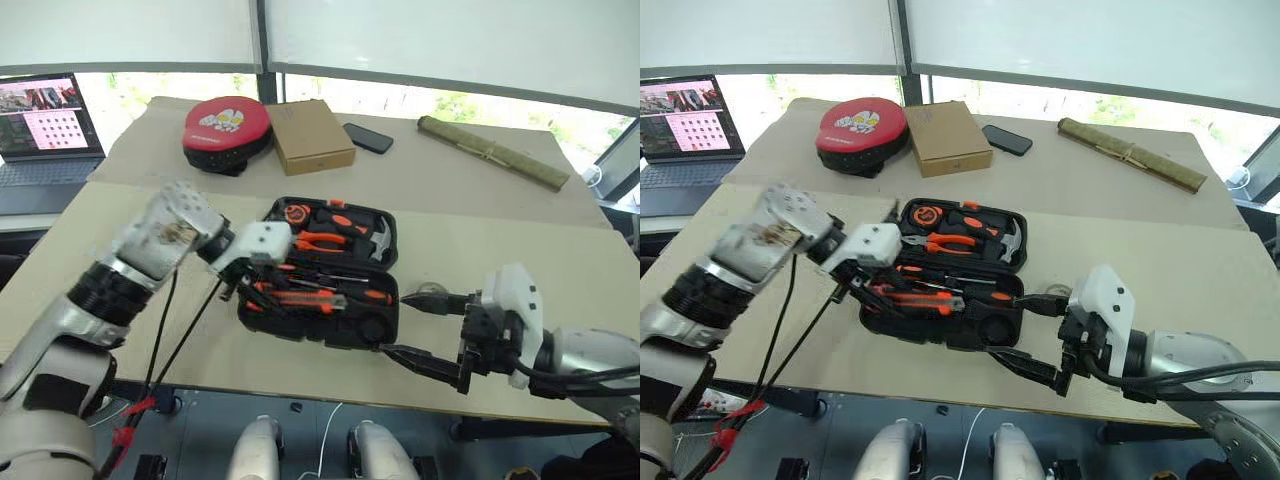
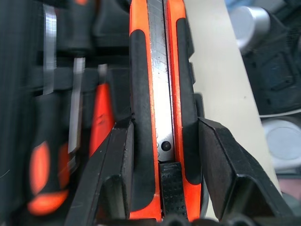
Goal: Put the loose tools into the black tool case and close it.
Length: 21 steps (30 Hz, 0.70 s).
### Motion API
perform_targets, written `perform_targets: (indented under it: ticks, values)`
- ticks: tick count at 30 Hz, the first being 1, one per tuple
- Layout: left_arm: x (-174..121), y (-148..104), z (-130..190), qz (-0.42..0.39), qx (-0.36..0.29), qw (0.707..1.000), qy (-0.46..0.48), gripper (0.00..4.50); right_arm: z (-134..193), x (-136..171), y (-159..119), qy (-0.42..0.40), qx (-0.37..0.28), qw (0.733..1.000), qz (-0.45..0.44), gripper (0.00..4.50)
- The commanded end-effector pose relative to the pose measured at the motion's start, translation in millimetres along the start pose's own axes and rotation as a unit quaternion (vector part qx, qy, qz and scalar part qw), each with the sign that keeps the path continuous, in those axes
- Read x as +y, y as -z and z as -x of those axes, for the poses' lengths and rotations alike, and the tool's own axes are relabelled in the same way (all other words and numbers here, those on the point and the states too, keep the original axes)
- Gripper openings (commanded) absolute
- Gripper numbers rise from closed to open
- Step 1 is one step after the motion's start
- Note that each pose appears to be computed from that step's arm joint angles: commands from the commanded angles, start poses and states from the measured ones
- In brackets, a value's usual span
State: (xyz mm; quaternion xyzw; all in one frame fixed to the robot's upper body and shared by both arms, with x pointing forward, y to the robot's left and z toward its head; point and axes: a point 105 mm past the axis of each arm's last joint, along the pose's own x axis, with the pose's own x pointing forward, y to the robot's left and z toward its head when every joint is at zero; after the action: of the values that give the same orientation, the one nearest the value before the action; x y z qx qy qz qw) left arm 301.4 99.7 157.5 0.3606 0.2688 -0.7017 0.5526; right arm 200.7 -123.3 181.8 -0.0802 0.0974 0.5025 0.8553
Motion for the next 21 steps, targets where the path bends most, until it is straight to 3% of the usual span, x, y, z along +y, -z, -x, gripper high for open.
perform_targets:
  ticks: [1,11,20,21]
  values:
    - [14.3,1.3,-3.2,0.010,0.047,0.998,-0.032,1.57,2.9,1.5,-11.6,0.018,-0.028,0.999,0.024,4.50]
    - [1.1,13.8,-15.9,-0.018,0.072,0.997,0.022,1.57,0.7,-1.3,-11.3,0.041,-0.040,0.998,0.021,4.50]
    - [7.9,13.8,-22.2,-0.008,0.063,0.998,0.020,1.57,-1.5,-4.5,-14.6,0.045,-0.048,0.998,0.019,4.50]
    - [8.8,11.3,-23.1,-0.004,0.056,0.998,0.021,2.06,-1.9,-4.7,-14.7,0.045,-0.048,0.998,0.019,4.50]
